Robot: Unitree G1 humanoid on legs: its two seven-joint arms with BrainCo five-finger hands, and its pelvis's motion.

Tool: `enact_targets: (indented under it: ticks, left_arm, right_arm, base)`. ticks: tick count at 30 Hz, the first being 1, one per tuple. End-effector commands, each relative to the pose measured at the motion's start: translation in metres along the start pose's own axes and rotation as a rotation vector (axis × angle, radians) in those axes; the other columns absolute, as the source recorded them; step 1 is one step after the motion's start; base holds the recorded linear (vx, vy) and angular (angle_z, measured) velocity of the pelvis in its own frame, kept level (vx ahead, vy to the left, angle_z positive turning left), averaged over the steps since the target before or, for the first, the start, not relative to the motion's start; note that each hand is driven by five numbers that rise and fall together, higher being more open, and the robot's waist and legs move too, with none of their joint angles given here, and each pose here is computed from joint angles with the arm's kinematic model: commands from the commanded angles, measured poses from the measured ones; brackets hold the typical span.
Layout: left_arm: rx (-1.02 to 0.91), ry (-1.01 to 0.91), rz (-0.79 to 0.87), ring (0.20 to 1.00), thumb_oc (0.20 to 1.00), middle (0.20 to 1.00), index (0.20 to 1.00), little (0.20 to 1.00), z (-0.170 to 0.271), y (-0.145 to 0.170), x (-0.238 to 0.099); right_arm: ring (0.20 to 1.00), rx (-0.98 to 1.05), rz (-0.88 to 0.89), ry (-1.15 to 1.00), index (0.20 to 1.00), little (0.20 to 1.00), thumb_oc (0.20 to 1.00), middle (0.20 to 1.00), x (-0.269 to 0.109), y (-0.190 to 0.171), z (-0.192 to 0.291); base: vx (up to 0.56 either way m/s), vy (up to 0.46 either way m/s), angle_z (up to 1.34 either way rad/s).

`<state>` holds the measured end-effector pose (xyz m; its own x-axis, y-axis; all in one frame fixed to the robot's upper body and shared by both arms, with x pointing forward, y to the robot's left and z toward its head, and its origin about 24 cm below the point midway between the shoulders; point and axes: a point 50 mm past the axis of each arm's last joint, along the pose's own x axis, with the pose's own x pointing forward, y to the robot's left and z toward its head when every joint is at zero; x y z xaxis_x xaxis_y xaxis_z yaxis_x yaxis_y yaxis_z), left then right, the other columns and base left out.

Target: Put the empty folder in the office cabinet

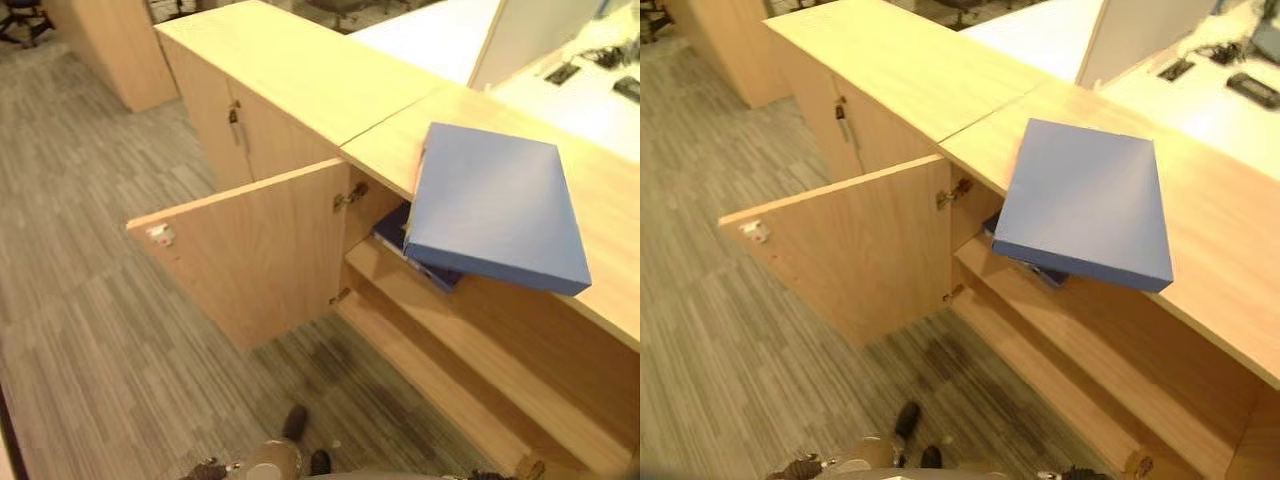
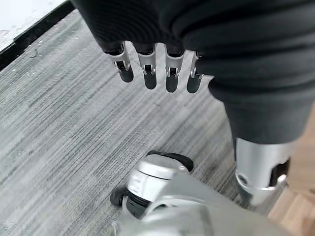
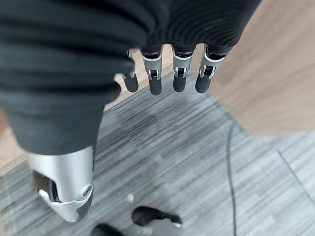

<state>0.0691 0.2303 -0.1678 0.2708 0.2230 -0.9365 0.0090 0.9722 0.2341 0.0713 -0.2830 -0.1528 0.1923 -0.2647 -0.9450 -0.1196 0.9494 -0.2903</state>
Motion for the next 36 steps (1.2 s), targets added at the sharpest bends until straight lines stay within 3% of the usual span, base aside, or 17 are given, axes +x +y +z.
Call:
enact_targets:
  ticks: [1, 9, 16, 30, 36]
  left_arm:
    - [0.074, -0.047, 0.087, 1.000, 1.000, 1.000, 1.000, 1.000, 0.012, 0.036, 0.000]
    - [0.106, -0.119, 0.078, 1.000, 1.000, 1.000, 1.000, 1.000, 0.032, 0.037, 0.000]
    - [0.171, -0.308, 0.063, 1.000, 1.000, 1.000, 1.000, 1.000, 0.085, 0.036, -0.004]
    - [0.311, -0.564, -0.051, 1.000, 1.000, 1.000, 1.000, 1.000, 0.124, 0.017, -0.027]
    - [0.160, -0.664, -0.076, 1.000, 1.000, 1.000, 1.000, 1.000, 0.131, 0.018, -0.043]
  right_arm:
    - [1.000, -0.013, 0.076, -0.029, 1.000, 1.000, 1.000, 1.000, 0.001, 0.027, 0.008]
    - [1.000, -0.018, 0.096, -0.155, 1.000, 1.000, 1.000, 1.000, 0.000, 0.033, 0.047]
    - [1.000, -0.082, 0.107, -0.239, 1.000, 1.000, 1.000, 1.000, -0.004, 0.043, 0.073]
    - [1.000, -0.058, 0.095, -0.178, 1.000, 1.000, 1.000, 1.000, -0.001, 0.040, 0.054]
    - [1.000, -0.026, 0.096, -0.187, 1.000, 1.000, 1.000, 1.000, -0.002, 0.041, 0.053]
  base:
    - [-0.04, 0.251, -0.17]
    - [-0.06, 0.225, -0.70]
    - [-0.07, 0.064, -1.08]
    - [0.03, -0.052, -0.41]
    - [0.06, -0.084, -0.01]
